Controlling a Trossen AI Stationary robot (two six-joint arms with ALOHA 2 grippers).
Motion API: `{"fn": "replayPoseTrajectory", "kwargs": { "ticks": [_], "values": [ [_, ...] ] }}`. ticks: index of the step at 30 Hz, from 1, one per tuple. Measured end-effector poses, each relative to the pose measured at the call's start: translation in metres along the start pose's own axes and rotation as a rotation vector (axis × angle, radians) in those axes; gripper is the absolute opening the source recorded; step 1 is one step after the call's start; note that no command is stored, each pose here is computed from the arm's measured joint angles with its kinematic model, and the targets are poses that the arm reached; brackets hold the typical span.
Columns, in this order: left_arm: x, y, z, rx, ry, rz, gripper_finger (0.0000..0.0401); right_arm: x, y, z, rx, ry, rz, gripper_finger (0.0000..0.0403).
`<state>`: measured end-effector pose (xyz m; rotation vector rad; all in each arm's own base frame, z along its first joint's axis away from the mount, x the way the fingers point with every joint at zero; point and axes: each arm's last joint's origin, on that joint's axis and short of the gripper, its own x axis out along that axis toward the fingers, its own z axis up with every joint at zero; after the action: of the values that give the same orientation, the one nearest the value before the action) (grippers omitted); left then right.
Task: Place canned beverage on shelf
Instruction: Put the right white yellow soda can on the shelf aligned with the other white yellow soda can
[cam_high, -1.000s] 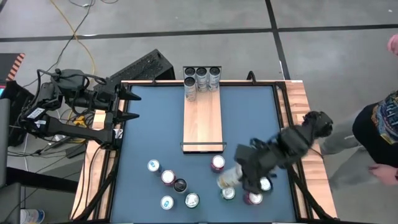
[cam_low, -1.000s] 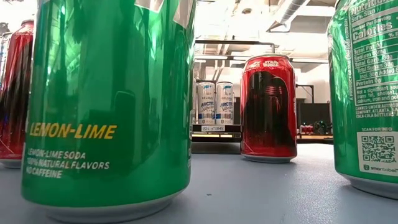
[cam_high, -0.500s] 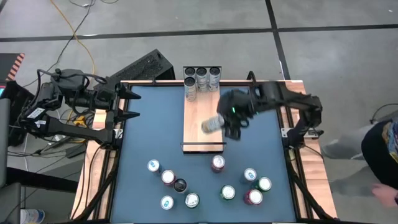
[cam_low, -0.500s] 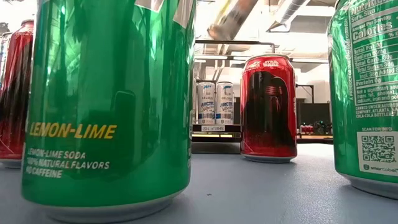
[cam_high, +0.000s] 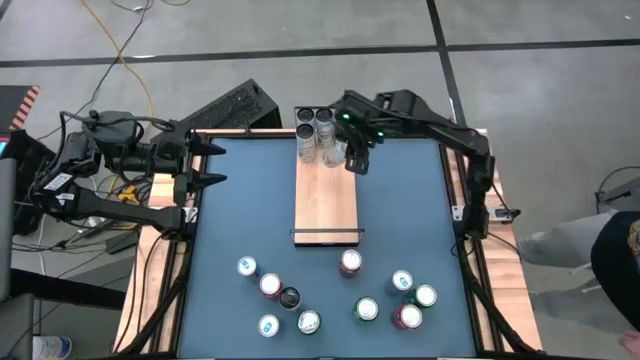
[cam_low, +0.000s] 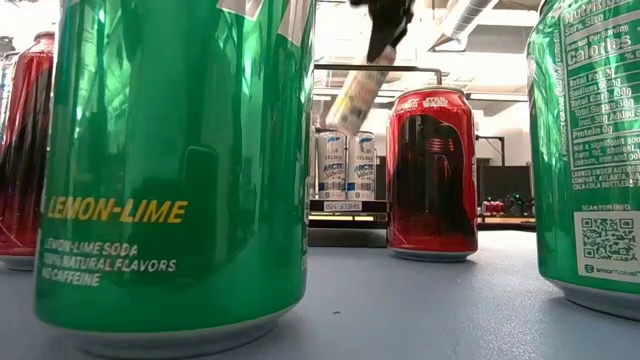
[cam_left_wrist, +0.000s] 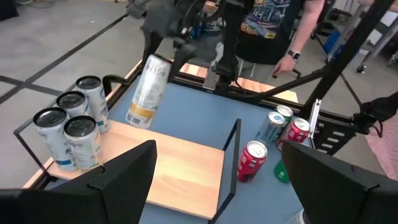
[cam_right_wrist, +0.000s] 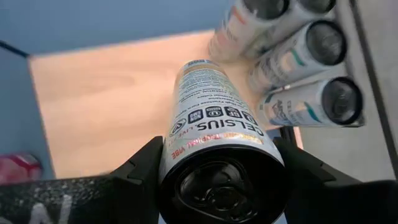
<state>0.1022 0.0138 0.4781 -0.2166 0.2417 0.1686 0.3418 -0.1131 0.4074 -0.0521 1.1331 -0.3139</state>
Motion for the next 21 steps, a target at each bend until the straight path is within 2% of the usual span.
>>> {"fn": "replayPoseTrajectory", "kwargs": {
  "ticks": [7,15,21],
  "values": [
    [0.003,0.000,0.000,-0.027,0.005,0.010,0.0332,0.051,-0.012,0.009,-0.076,0.105,0.016,0.0223],
    [0.007,0.001,0.001,-0.026,0.006,0.057,0.0332,0.086,-0.025,0.019,-0.134,0.142,0.002,0.0223],
    [0.011,0.001,0.001,-0.037,0.016,0.059,0.0332,0.098,-0.026,0.023,-0.182,0.156,-0.012,0.0223]
  ]
}}
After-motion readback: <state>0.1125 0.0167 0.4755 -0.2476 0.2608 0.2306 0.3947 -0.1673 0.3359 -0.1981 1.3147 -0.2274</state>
